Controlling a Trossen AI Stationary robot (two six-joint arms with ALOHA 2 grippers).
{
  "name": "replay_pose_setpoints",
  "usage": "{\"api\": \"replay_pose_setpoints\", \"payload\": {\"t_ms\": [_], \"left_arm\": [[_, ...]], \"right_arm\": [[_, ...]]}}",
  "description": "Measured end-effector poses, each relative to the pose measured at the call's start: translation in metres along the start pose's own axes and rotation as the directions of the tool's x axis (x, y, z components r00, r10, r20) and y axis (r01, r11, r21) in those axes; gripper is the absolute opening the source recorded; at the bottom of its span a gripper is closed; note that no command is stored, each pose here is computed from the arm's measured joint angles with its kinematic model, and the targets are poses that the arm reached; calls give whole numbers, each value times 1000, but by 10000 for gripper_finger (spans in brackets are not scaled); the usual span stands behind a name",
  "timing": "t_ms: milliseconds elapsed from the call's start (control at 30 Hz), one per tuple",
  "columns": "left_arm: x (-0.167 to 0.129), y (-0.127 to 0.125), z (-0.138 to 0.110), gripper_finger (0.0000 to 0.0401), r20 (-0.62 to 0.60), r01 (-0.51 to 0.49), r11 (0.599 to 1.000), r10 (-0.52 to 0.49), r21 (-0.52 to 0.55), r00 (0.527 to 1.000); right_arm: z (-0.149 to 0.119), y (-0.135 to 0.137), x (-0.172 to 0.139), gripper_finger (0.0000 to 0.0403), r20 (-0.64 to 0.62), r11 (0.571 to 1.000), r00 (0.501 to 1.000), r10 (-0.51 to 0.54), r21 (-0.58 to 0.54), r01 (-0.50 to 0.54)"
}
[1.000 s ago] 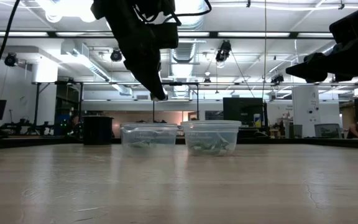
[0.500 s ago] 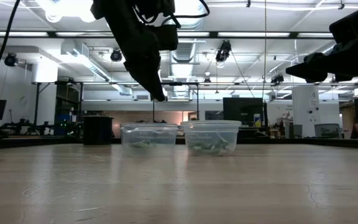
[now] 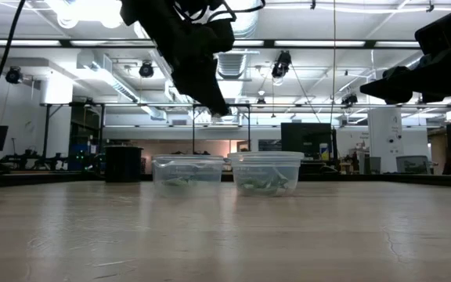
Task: Pick and place Stevia / Truvia into bins
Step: Put the green truvia packet into the left transparent container
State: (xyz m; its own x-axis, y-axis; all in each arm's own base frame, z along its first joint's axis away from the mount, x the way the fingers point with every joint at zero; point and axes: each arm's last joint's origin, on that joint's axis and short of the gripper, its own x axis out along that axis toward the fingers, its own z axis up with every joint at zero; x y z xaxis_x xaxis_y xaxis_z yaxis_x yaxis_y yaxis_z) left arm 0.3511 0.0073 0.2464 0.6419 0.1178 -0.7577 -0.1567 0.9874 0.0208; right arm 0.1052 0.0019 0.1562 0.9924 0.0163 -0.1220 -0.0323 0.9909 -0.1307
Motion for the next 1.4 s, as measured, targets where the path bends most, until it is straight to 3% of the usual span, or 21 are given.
{"api": "replay_pose_setpoints", "payload": {"t_ms": [233,500,633,833,1400], "left_arm": [[1,0,-1,22,-4,0,1000,0,0,1000],[0,2,-18,22,-171,-15,1000,18,18,985],[2,2,-27,22,-222,-32,999,24,-30,975],[7,3,-40,22,-263,-36,999,30,-19,964],[7,4,-40,22,-258,-61,998,55,-13,964]], "right_arm": [[0,0,0,324,0,1000,1000,0,-1,0],[0,0,0,325,0,1000,1000,0,0,0],[0,0,0,325,0,1000,1000,1,0,-1],[0,0,0,325,0,1000,1000,1,-2,-1],[0,0,0,324,0,1000,1000,0,0,0]]}}
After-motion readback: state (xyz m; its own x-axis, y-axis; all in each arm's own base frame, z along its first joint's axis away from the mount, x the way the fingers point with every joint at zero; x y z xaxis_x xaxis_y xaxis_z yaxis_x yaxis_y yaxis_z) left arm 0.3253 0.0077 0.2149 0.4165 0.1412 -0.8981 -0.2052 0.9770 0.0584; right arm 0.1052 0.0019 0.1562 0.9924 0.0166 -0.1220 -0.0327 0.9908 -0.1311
